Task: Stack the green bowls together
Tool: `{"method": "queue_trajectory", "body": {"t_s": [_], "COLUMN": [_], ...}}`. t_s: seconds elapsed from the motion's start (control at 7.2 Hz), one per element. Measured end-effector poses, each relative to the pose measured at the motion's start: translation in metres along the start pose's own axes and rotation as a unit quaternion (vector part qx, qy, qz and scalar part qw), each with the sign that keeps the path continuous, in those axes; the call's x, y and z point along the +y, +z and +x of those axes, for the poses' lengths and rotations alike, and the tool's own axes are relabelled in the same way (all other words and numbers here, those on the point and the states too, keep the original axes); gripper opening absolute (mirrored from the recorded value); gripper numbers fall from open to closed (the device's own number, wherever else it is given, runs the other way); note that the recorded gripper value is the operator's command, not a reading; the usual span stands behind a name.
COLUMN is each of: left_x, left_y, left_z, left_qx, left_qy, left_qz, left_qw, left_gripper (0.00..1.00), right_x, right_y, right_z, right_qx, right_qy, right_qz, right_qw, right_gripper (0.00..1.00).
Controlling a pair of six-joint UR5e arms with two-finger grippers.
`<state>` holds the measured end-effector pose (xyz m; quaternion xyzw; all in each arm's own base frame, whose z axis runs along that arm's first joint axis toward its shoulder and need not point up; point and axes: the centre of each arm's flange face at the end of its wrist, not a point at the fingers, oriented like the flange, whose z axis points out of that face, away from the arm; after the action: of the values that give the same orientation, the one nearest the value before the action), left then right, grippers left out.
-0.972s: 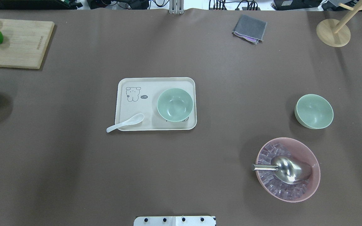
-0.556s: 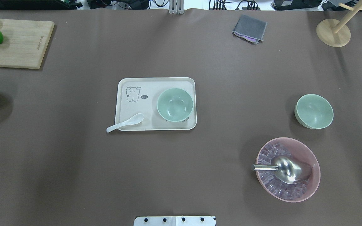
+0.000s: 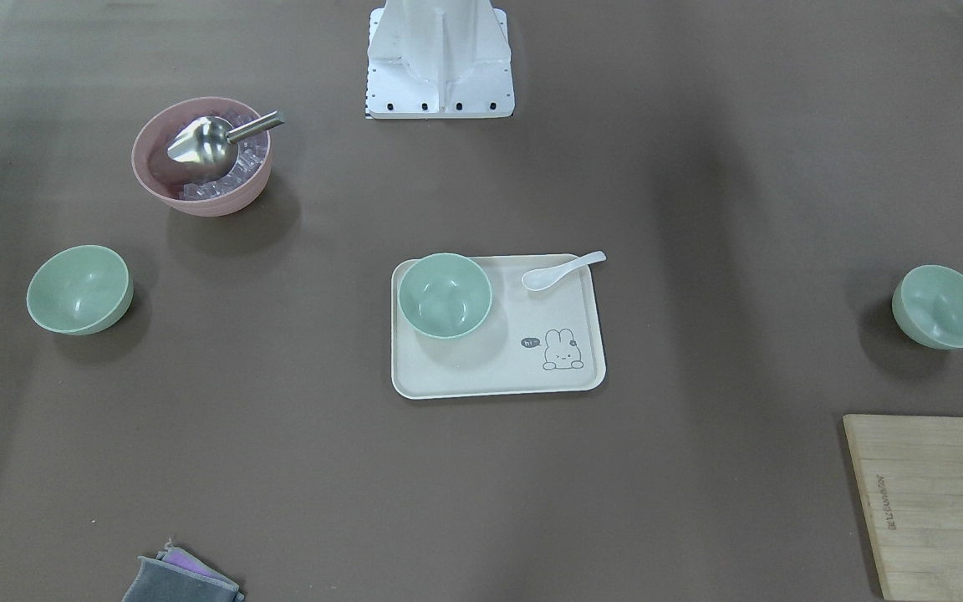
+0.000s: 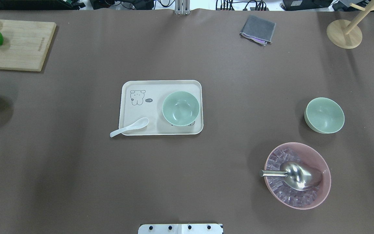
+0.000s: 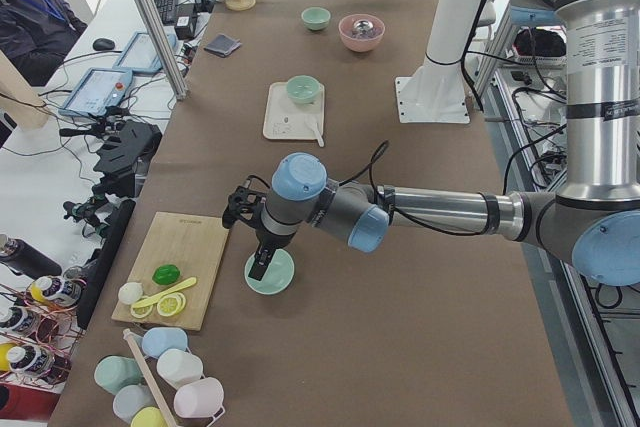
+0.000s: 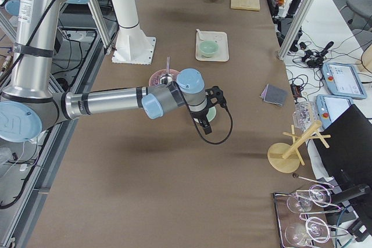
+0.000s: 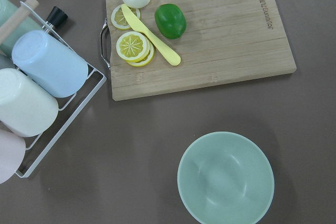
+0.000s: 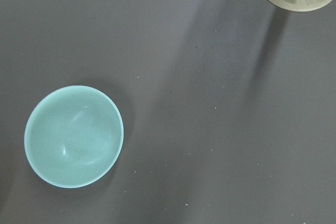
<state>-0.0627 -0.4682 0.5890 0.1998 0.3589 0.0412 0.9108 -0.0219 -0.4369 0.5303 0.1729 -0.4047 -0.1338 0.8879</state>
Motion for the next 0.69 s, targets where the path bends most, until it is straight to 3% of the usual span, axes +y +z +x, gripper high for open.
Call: {"method": "queue_trajectory", "body": {"t_s": [0.14, 0.69], "left_x": [-0.004, -0.006], "left_y": [0.018, 0.12], "left_z": [-0.003, -0.039], "left_qx": [0.006, 0.015], "left_qy": [0.0, -0.012], "left_qz": [-0.01, -0.068], "left_qw": [0.9999, 0.9975], "left_gripper": [0.98, 0.98], "right_x": [-0.02, -0.055], "right_y": [0.009, 0.051], "right_z": [-0.019, -0.072], "right_qx": [-0.002, 0.039], "right_qy": [0.022, 0.087], "right_qz": [0.001, 0.001], "right_qw": [0.9997, 0.9954], "right_gripper": [0.99, 1.0]}}
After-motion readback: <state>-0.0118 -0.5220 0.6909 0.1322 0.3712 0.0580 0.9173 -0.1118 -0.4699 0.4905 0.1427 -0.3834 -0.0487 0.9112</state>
